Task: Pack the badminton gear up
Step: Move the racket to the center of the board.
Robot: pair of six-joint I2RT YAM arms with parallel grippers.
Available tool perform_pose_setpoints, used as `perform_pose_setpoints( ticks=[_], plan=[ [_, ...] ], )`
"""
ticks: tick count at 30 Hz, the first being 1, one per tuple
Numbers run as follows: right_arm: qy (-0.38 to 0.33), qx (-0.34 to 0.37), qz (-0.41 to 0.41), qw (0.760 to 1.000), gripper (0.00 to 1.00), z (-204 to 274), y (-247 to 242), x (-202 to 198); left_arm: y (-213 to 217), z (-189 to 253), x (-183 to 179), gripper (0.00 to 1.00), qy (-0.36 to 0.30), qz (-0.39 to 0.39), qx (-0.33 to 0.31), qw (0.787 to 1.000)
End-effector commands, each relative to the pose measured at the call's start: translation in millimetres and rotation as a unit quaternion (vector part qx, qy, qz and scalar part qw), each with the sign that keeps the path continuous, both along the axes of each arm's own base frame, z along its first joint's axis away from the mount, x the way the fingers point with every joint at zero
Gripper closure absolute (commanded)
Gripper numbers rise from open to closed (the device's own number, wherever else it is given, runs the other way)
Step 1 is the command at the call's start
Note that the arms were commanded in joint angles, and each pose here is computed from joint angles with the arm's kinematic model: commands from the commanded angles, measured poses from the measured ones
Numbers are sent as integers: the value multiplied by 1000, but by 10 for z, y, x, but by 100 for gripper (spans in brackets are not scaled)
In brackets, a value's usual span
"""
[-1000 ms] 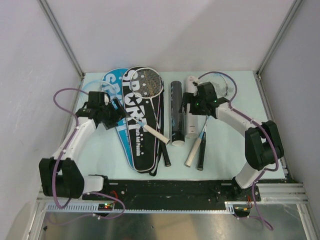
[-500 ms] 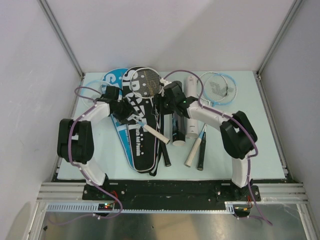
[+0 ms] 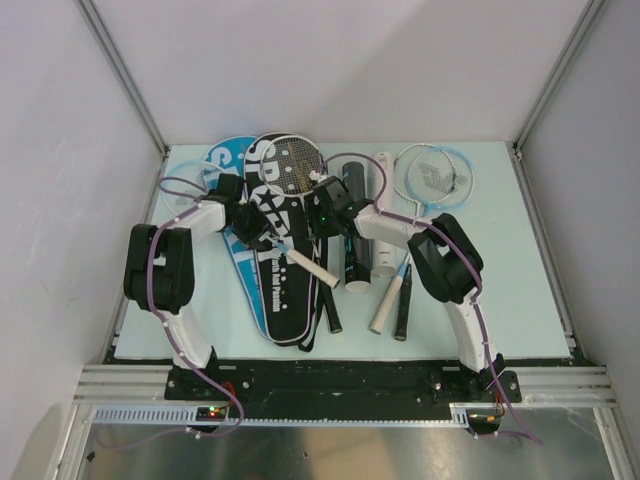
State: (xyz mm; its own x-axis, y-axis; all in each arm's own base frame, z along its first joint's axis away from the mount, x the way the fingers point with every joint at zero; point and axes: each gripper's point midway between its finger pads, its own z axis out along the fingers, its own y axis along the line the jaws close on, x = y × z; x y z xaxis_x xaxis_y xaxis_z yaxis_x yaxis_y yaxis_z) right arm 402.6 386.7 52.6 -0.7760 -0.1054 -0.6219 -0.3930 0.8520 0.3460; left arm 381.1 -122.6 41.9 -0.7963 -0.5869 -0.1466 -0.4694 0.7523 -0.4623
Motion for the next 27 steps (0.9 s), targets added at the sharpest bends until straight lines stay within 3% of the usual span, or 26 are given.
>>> perform_pose_setpoints(
  ticks=[1, 10, 16, 20, 25, 27],
  plan=[
    [-25, -3, -1, 1000, 58, 69, 68, 122, 31, -18, -70, 48, 0, -3, 10, 1000],
    [-27, -7, 3, 1000, 63, 21, 63, 123, 257, -33, -426, 80, 23, -5, 55, 998],
    [-32, -5, 0, 999, 72, 41, 27, 127, 403, 60, -680, 92, 22, -15, 88, 996],
    [-33, -1, 3, 999, 76, 50, 28, 110, 595, 45, -979, 96, 52, -33, 136, 989],
    [-29, 2, 6, 1000, 78, -1, 30, 80, 922, -79, -1331, 91, 96, -16, 207, 974],
    [-27, 5, 8, 1000, 80, -13, 41, 68, 979, -93, -1386, 85, 105, -7, 216, 971]
  ],
)
